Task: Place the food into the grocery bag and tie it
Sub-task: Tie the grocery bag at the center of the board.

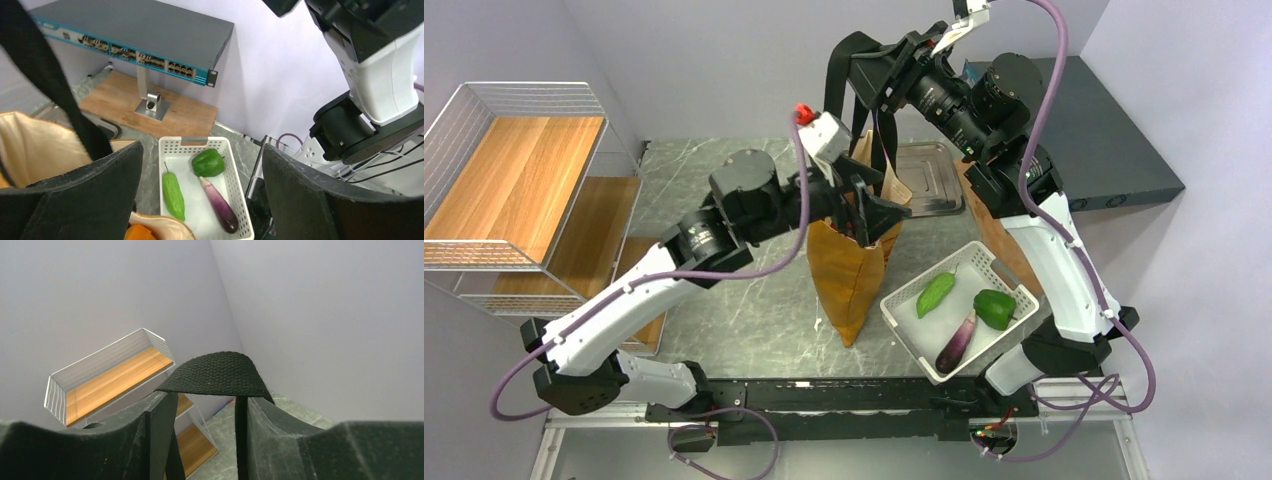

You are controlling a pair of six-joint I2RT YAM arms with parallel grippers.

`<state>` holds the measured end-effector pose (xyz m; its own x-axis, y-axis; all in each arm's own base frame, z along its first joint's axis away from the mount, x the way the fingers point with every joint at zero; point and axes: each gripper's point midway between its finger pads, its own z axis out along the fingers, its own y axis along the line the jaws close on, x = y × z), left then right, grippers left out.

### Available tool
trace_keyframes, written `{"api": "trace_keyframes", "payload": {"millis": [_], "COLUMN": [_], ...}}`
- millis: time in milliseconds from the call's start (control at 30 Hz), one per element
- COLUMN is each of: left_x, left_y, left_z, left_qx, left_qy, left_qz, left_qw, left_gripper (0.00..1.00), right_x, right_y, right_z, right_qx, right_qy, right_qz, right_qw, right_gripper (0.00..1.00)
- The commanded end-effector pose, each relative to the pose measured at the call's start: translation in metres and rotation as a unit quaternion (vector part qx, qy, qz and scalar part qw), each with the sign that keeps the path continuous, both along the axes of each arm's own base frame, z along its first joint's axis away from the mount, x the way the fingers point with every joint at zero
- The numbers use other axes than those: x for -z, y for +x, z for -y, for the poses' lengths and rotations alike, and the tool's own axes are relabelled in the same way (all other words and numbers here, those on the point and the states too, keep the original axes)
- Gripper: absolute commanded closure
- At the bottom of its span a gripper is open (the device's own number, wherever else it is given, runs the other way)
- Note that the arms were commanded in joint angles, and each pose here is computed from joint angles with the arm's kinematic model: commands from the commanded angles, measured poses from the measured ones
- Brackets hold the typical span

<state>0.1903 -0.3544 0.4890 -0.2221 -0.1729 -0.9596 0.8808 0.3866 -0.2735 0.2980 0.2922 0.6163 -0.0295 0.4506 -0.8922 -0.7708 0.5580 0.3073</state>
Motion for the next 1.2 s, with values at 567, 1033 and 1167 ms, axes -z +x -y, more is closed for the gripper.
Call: {"api": "trace_keyframes", "payload": {"millis": [567,1033,1167], "left_x": [0.017,0.016,0.009], "left_y": [0.083,0.095,0.101], "left_z": [0.029,-0.039,-0.038], "left_qx": [-0.280,-0.424,-0.436], "left_qy": [-0.001,0.076,0.097], "left_qz": [0.105,0.156,0.184], "left_qw": [0.954,0.889,0.875], "left_gripper": [0.01,0.01,0.01], "right_x": [-0.105,-0.102,-0.102], "right_y": [-0.061,-0.064,-0.066], "right_z": [0.066,0.070,0.070], "right_qx": [0.042,0.046,0.045], "right_qy": [0.102,0.105,0.106], "right_qz": [0.156,0.160,0.161], "right_qw": [0.982,0.980,0.980], "right_gripper": [0.45,0.45,0.45]}}
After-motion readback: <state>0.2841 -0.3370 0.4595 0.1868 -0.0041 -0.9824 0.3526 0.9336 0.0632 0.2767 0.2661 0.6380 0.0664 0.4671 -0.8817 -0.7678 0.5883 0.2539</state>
